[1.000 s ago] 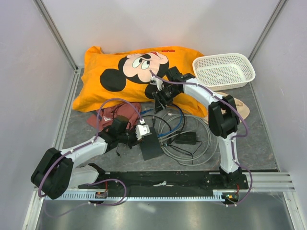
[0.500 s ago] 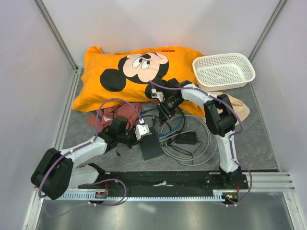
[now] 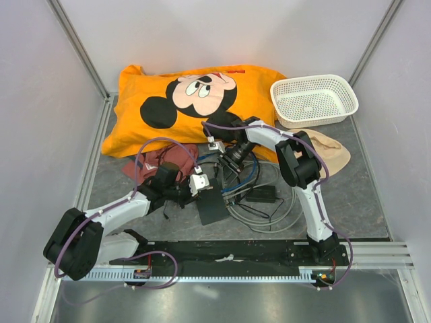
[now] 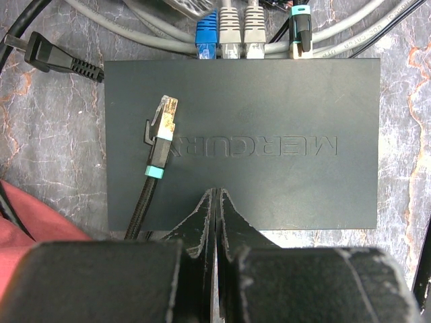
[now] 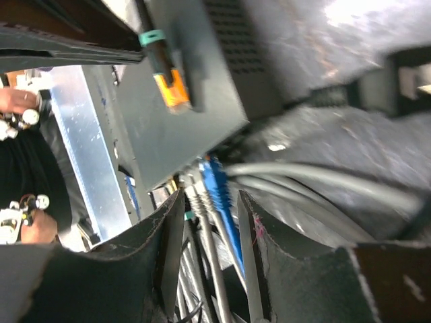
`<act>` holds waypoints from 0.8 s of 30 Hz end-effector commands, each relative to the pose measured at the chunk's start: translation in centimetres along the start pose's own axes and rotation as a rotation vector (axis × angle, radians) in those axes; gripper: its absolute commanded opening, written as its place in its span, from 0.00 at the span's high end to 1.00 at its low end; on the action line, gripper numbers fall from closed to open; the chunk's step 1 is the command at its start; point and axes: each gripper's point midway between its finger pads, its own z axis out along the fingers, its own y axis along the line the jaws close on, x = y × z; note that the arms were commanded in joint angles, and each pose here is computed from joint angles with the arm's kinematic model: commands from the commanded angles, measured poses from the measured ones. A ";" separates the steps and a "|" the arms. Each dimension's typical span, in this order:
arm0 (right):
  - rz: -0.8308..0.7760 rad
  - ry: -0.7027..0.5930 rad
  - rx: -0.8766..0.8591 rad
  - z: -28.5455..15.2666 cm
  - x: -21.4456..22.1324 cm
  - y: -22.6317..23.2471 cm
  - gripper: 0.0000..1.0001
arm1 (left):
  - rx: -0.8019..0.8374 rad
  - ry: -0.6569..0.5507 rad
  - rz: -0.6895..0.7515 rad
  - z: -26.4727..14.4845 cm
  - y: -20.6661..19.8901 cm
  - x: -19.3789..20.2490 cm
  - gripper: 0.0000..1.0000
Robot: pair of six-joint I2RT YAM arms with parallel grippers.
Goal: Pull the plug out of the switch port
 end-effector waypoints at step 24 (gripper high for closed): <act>0.101 0.025 0.229 0.7 -0.1 -4.9 0.42 | 0.022 0.178 -0.071 -0.5 -1.4 5.1 0.98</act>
